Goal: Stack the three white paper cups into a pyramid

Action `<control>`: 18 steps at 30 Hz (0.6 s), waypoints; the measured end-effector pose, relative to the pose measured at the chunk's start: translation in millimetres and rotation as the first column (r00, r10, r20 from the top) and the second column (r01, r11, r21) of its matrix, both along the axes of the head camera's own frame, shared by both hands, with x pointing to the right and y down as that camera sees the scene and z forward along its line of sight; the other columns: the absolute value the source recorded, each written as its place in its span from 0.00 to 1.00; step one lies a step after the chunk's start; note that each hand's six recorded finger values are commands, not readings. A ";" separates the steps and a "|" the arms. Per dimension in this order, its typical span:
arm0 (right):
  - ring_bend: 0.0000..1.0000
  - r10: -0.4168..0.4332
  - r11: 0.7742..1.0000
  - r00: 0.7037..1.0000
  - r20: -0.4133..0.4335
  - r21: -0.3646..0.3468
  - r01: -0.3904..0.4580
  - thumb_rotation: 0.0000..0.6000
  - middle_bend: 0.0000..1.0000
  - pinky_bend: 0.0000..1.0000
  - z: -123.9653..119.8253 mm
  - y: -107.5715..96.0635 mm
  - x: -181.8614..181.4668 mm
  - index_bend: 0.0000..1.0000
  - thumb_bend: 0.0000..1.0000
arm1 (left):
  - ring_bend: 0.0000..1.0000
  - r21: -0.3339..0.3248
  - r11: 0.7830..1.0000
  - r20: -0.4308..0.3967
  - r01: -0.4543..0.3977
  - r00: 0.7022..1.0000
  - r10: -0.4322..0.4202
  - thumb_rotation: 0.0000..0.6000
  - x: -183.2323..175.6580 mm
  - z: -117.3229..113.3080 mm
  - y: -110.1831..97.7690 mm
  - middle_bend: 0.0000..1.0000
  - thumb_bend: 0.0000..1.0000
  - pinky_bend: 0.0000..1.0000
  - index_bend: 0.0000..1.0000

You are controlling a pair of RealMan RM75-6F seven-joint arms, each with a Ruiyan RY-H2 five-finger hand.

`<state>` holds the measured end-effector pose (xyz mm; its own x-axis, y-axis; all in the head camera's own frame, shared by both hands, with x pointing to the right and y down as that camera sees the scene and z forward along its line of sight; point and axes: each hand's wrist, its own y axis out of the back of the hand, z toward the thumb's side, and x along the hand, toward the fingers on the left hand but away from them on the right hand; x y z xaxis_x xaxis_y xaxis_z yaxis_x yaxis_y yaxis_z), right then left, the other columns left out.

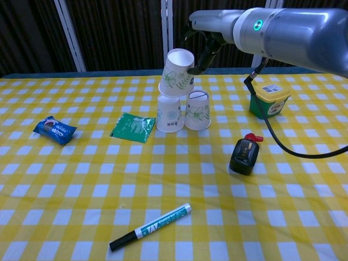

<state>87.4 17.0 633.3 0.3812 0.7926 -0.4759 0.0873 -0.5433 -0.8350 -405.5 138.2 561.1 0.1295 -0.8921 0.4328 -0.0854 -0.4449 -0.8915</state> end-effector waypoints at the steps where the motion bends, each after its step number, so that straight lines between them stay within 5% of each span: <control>1: 0.00 0.001 1.000 1.000 -0.001 -0.002 -0.001 1.00 0.10 0.00 2.3 -0.3 -0.9 0.49 0.24 | 0.00 0.000 1.000 0.001 0.000 1.000 0.000 1.00 -0.1 0.0 0.1 0.00 0.26 0.00 0.00; 18: 0.00 0.008 1.000 0.998 -0.059 -0.012 -0.008 1.00 0.10 0.00 28.8 -6.6 -0.4 0.49 0.23 | 0.00 -0.014 1.000 -0.019 -0.009 1.000 0.009 1.00 -0.1 -1.2 1.5 0.00 0.26 0.00 0.00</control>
